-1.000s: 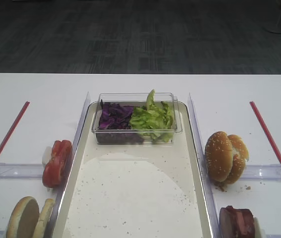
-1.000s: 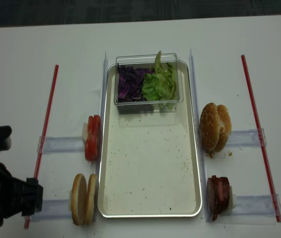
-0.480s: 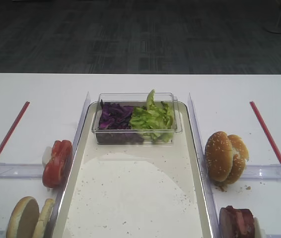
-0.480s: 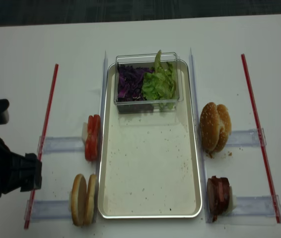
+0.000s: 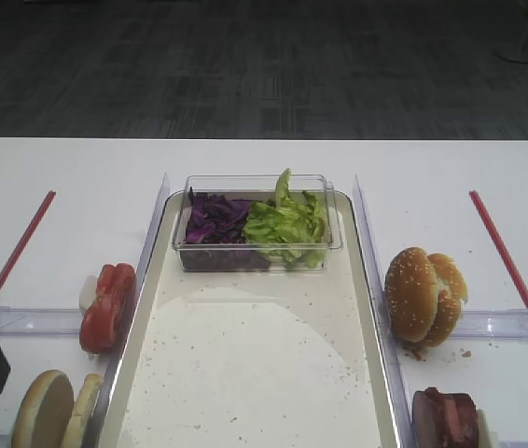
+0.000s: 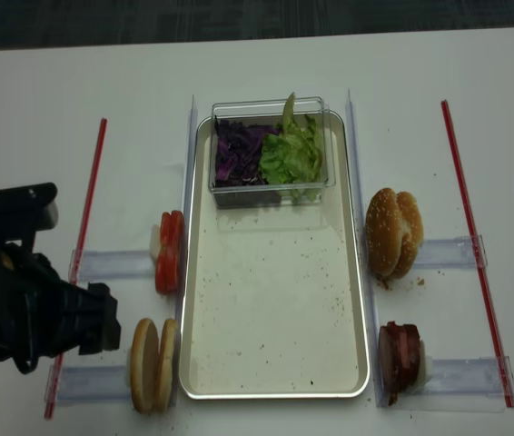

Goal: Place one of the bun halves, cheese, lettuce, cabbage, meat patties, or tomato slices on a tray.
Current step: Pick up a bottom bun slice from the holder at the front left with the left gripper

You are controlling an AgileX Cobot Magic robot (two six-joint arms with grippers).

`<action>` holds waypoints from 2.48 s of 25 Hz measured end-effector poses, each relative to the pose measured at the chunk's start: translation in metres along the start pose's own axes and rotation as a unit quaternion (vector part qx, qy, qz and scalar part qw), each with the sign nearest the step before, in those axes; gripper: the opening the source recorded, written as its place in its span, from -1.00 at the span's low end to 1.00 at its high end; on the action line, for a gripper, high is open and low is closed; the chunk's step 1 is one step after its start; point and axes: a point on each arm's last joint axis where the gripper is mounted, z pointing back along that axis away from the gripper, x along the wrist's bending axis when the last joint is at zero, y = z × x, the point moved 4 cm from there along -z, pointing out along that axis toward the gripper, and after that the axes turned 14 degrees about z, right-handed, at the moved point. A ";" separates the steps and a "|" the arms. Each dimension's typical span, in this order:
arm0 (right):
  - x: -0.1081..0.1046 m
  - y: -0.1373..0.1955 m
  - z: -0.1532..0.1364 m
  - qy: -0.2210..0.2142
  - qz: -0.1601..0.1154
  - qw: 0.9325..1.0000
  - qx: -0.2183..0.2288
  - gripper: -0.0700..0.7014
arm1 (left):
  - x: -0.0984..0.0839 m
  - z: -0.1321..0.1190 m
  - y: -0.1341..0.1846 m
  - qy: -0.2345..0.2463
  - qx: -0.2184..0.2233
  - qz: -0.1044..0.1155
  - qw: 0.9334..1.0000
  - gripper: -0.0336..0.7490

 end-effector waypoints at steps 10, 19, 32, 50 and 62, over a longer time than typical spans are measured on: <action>0.000 0.000 0.000 0.000 0.000 1.000 0.000 0.01 | -0.053 0.014 0.012 0.029 -0.025 -0.037 0.999 0.61; 0.000 0.000 0.000 0.000 0.001 1.000 0.000 0.01 | -0.082 -0.013 0.029 -0.006 0.028 -0.092 0.995 0.61; 0.000 0.000 0.000 0.000 0.003 1.000 0.000 0.01 | -0.100 -0.018 0.038 0.017 0.016 -0.110 0.994 0.61; 0.000 0.000 0.000 0.000 0.002 1.000 -0.001 0.01 | -0.104 -0.053 0.031 -0.031 0.031 -0.126 0.991 0.61; 0.000 0.000 0.000 0.000 0.002 1.000 -0.001 0.01 | -0.103 -0.053 0.028 -0.039 0.023 -0.136 0.990 0.17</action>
